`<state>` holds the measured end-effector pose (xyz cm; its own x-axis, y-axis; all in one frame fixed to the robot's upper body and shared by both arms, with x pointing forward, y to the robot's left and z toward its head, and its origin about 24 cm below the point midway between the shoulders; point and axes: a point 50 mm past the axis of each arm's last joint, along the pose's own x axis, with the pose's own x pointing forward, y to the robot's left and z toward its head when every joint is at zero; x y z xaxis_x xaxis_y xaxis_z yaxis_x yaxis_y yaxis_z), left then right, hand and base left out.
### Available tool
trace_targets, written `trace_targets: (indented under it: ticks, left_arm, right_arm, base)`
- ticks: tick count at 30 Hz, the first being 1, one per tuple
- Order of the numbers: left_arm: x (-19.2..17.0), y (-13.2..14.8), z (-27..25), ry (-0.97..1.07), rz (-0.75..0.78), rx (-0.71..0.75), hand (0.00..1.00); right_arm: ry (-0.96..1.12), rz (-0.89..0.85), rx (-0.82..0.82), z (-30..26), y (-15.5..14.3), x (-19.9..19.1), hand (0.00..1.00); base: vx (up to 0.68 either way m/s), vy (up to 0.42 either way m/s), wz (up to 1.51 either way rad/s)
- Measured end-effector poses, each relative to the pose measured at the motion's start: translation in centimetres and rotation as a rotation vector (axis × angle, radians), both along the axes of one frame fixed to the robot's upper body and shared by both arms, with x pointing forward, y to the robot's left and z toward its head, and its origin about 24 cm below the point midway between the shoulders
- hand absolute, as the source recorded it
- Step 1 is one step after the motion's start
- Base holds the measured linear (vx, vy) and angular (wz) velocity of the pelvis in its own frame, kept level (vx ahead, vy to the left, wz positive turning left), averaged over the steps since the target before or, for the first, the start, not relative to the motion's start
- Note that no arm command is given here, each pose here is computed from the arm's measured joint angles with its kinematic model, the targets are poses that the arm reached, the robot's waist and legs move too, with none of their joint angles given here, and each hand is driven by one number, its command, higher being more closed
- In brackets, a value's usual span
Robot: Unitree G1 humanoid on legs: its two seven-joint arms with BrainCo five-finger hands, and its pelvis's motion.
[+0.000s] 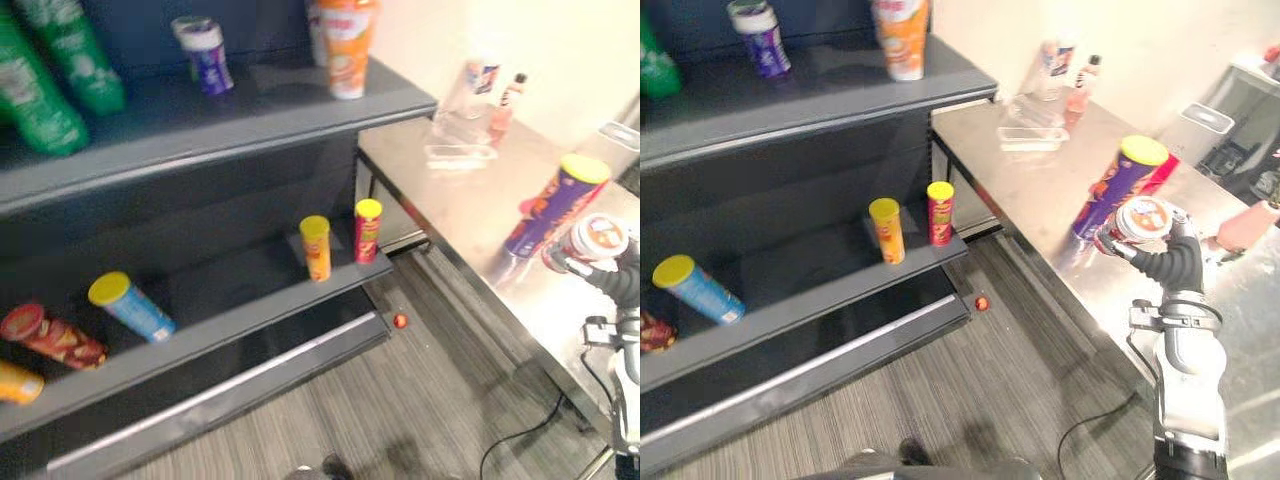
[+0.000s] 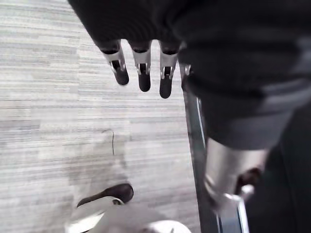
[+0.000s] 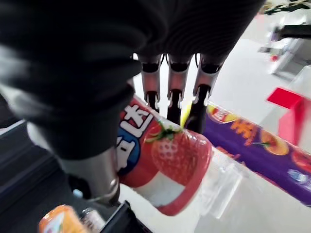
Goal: Put the gum and the chips on the shelf.
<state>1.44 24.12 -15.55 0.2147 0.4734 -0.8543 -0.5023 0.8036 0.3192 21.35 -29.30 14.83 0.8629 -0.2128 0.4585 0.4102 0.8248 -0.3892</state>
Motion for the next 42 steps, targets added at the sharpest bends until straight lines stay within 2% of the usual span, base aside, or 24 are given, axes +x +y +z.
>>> trace_targets:
  ticks: [4,9,15,34,42]
  left_arm:
    - [1.6,0.1,0.1,-0.007,-0.031,-0.007,0.00]
    - [0.8,-1.4,-0.4,0.034,-0.031,-0.055,0.00]
    - [-1.4,-1.8,-0.5,0.078,-0.020,-0.057,0.00]
    - [-1.0,-2.4,-0.5,0.041,-0.119,-0.080,0.00]
    - [-0.8,-2.4,-0.6,0.053,-0.189,-0.081,0.00]
  right_arm:
    - [-0.014,-0.003,0.007,0.1,0.4,0.1,1.00]
    - [-0.018,0.159,0.005,0.0,4.0,1.4,1.00]
    - [-0.066,0.338,0.056,0.2,8.1,2.9,1.00]
    - [0.062,0.622,0.013,-1.5,12.3,3.0,1.00]
    - [0.136,0.743,0.073,-2.1,13.7,3.7,1.00]
  base:
    - [-0.01,0.021,1.42]
    - [0.03,0.006,1.11]
    - [0.08,-0.024,0.25]
    - [0.00,-0.084,-0.03]
    - [0.03,-0.015,-0.14]
